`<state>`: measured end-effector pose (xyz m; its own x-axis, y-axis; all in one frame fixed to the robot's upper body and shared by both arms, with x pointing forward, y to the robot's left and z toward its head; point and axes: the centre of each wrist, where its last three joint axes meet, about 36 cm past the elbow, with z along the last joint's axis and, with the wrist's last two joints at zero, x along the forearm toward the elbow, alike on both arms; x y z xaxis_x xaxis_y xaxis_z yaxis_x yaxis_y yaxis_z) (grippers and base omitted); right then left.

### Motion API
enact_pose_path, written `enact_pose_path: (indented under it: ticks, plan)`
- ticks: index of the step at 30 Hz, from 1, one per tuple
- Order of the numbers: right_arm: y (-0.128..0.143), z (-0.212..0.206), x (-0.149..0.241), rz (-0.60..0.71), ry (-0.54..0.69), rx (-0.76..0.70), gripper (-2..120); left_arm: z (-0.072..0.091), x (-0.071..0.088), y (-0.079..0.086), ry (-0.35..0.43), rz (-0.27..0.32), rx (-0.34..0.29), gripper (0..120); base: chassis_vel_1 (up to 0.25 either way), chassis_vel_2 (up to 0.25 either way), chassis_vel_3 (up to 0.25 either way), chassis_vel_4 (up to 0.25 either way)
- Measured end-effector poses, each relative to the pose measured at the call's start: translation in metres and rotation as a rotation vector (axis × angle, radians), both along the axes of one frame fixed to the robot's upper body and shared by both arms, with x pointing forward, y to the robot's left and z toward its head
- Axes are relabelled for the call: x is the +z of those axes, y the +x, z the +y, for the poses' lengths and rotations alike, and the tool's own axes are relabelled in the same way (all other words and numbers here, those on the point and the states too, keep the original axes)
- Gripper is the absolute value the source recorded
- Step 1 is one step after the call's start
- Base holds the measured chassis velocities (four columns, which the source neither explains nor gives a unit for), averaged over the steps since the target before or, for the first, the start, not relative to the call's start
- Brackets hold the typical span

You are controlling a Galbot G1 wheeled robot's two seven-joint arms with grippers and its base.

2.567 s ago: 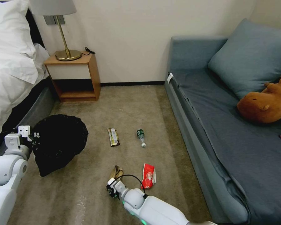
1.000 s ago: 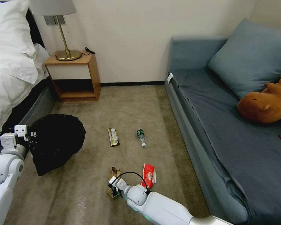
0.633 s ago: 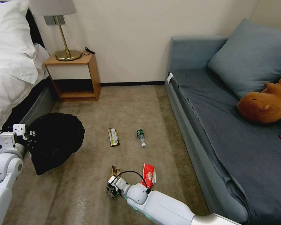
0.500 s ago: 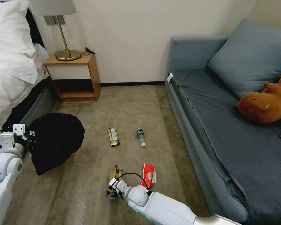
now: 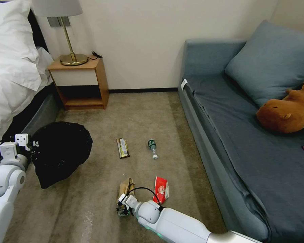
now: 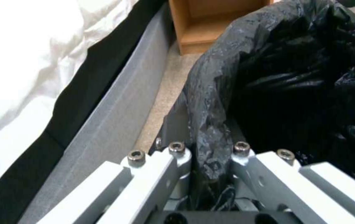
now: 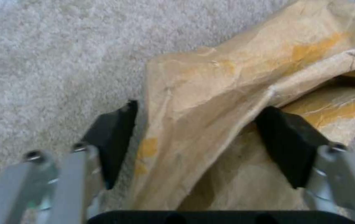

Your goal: Pick up the trash bin, then pick up the garbage on the floor and place it into the trash bin.

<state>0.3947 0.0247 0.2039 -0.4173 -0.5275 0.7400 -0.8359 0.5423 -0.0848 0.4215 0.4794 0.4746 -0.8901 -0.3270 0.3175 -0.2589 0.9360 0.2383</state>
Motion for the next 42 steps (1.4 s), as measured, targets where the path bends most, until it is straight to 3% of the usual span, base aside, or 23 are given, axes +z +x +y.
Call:
enact_pose_path:
  ticks: [2, 4, 8, 10, 12, 13, 15, 16, 19, 35, 42]
  plan:
    - [0.0, 0.0, -0.001, 0.0, -0.001, -0.001, 63, 0.001, 0.0, 0.0, -0.001, 0.0, 0.001, 4, 0.0, 0.0, 0.0, 0.0]
    - [0.001, -0.001, -0.002, 0.0, -0.003, -0.005, 48, 0.0, -0.001, 0.002, -0.003, -0.002, 0.0, 4, 0.0, 0.0, 0.0, 0.0]
    - [0.002, -0.002, -0.002, 0.0, -0.002, -0.008, 39, -0.001, -0.001, 0.003, -0.005, -0.002, -0.003, 4, 0.0, 0.0, 0.0, 0.0]
    - [0.003, -0.003, -0.002, 0.0, -0.001, -0.011, 26, -0.002, -0.001, 0.004, -0.006, -0.003, -0.005, 4, 0.0, 0.0, 0.0, 0.0]
    - [0.003, -0.003, -0.002, 0.0, -0.001, -0.011, 25, -0.002, -0.001, 0.004, -0.006, -0.003, -0.005, 4, 0.0, 0.0, 0.0, 0.0]
    - [0.004, -0.004, -0.002, 0.0, -0.002, -0.014, 18, -0.002, -0.001, 0.004, -0.006, -0.004, -0.006, 4, 0.0, 0.0, 0.0, 0.0]
    - [0.004, -0.005, -0.002, -0.001, -0.002, -0.016, 15, -0.002, -0.001, 0.004, -0.005, -0.004, -0.006, 4, 0.0, 0.0, 0.0, 0.0]
    - [0.007, -0.006, -0.001, -0.004, -0.002, -0.02, 5, -0.002, -0.001, 0.004, -0.005, -0.004, -0.006, 4, 0.0, 0.0, 0.0, 0.0]
    - [0.01, -0.007, 0.001, -0.008, 0.002, -0.026, 0, -0.002, -0.002, 0.004, -0.007, -0.002, -0.007, 4, 0.0, 0.0, 0.0, 0.0]
    - [0.051, -0.015, 0.05, -0.093, 0.096, -0.083, 0, -0.009, -0.014, 0.001, -0.035, -0.008, -0.038, 4, 0.0, 0.0, 0.0, 0.0]
    - [0.086, -0.015, 0.109, -0.176, 0.194, -0.103, 0, -0.014, -0.019, 0.001, -0.043, -0.009, -0.056, 4, 0.0, 0.0, 0.0, 0.0]
